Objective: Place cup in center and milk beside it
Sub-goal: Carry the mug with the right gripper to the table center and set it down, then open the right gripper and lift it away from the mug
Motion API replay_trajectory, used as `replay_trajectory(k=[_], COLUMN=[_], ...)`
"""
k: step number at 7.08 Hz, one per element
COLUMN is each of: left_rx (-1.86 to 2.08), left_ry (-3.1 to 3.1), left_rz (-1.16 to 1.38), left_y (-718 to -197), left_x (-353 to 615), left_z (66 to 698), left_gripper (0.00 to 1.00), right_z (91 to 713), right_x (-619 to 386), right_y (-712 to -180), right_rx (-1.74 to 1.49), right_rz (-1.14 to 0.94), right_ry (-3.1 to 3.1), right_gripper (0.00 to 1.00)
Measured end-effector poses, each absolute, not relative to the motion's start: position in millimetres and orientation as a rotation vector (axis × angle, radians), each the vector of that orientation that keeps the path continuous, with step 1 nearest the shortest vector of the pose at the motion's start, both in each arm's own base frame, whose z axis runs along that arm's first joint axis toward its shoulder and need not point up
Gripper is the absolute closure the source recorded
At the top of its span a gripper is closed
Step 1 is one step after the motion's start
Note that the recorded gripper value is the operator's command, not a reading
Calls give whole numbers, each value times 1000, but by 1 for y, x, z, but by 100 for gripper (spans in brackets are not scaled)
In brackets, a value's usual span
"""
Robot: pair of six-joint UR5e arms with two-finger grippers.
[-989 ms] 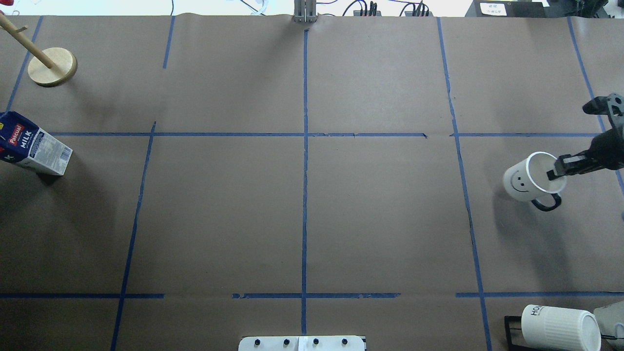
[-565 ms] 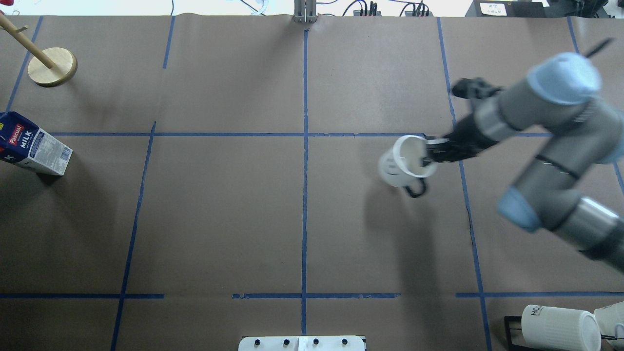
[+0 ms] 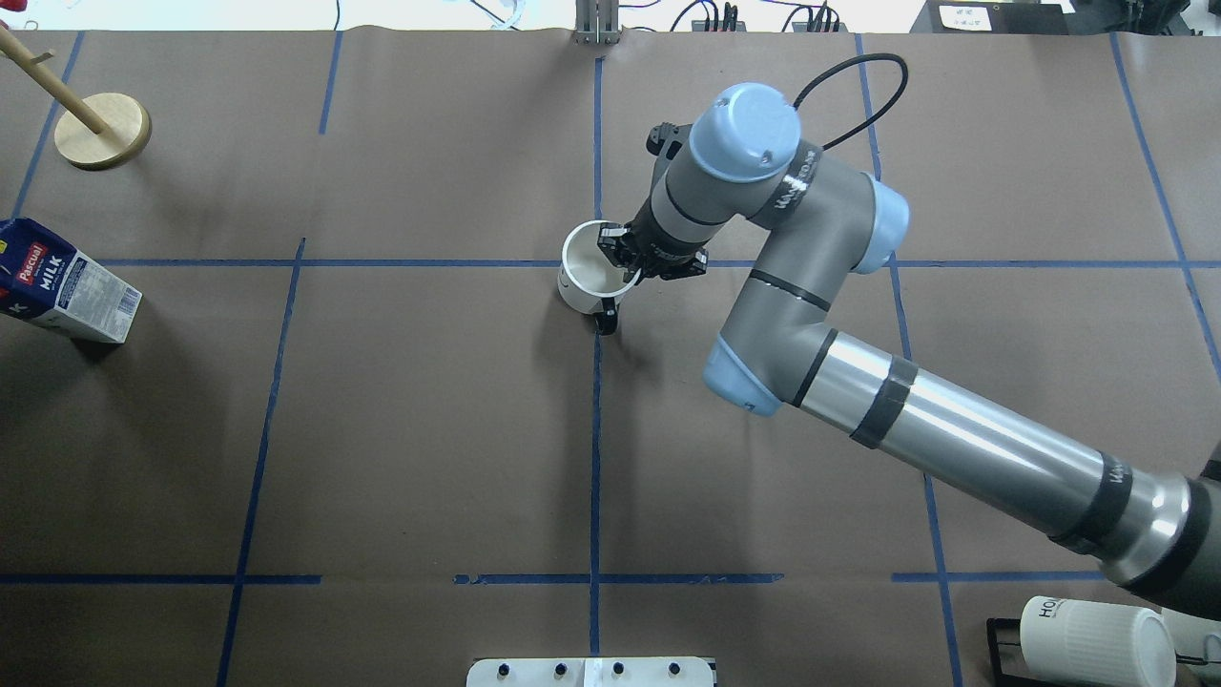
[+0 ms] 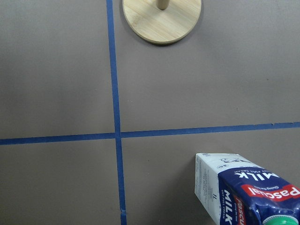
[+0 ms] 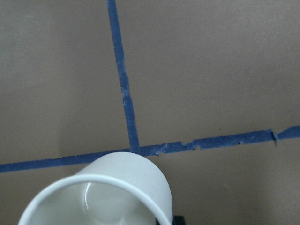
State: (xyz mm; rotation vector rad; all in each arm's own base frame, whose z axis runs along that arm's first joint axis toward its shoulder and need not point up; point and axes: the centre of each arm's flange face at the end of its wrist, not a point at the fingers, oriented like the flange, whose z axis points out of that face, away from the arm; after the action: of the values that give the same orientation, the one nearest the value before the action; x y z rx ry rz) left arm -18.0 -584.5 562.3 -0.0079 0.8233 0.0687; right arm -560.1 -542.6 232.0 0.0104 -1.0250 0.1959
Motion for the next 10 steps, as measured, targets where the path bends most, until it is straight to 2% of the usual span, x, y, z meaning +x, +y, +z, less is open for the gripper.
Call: replay_trajectory(k=[1, 5, 7, 9, 10], left_rx=[-9, -4, 29, 39, 10], left_ry=[824, 825, 827, 837, 840], left_rz=[68, 74, 104, 71, 47], left_y=[-584, -585, -586, -582, -576], left_x=[-18, -16, -2, 28, 56], left_z=[562, 559, 535, 491, 477], left_gripper=[0, 0, 0, 0, 0], right_z=[230, 211, 203, 251, 273], right_x=[-566, -556, -465, -354, -333], right_y=[-542, -540, -561, -569, -566], right_rx=[13, 32, 10, -20, -10], right_rz=[204, 192, 206, 219, 198], right_ry=[-1019, -1051, -1134, -1174, -1165], right_gripper=[1, 0, 0, 0, 0])
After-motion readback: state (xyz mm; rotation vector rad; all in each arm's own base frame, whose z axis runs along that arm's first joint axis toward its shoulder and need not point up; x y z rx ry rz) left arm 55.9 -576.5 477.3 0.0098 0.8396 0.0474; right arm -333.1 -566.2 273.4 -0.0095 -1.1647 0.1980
